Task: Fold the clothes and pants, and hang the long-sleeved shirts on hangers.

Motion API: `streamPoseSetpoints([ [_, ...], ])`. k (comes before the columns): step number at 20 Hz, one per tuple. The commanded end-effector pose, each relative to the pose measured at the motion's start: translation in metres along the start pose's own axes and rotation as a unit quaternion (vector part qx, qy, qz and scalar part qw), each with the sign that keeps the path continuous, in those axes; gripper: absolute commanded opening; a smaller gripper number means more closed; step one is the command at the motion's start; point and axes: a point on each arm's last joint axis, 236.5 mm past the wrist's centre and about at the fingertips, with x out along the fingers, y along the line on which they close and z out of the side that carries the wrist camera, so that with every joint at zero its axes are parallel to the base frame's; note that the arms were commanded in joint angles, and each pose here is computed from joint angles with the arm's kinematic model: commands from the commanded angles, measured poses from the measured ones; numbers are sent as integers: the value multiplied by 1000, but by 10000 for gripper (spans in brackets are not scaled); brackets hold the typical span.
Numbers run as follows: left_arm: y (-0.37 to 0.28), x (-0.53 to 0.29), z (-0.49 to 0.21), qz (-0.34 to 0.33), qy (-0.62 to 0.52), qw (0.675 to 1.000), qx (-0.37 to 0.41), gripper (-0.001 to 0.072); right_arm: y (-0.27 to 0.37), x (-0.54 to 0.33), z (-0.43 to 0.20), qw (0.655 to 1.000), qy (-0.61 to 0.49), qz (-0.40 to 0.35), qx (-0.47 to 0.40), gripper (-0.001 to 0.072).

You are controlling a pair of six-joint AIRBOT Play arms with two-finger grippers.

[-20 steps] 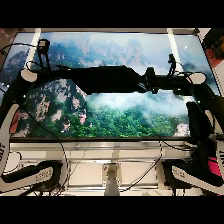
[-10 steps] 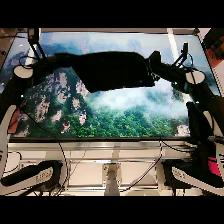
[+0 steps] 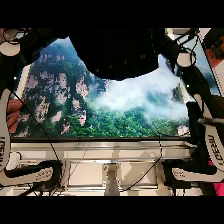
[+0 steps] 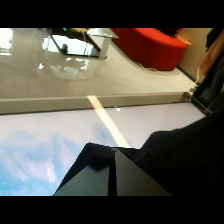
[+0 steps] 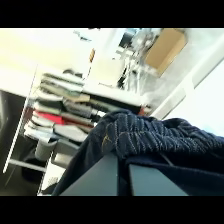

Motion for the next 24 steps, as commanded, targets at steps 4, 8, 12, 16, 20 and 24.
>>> streamPoseSetpoints([
  [4,-35,-12,-56,-99,124,986,58,7,-26,-1,-20,990,132,-21,-46,20],
  [8,-45,-28,-106,-128,207,970,17,5,-73,-43,-67,953,265,-96,-114,18],
  [12,-47,-70,-189,-129,313,941,-10,5,-106,-97,-109,927,326,-146,-112,18],
  [16,-59,-121,-266,-127,382,914,-55,5,-162,-169,-156,896,378,-227,-55,19],
  [20,-72,-169,-330,-130,437,885,-92,5,-211,-240,-200,855,421,-303,1,20],
  [24,-78,-196,-366,-134,462,871,-98,6,-245,-306,-215,787,474,-396,-1,21],
])
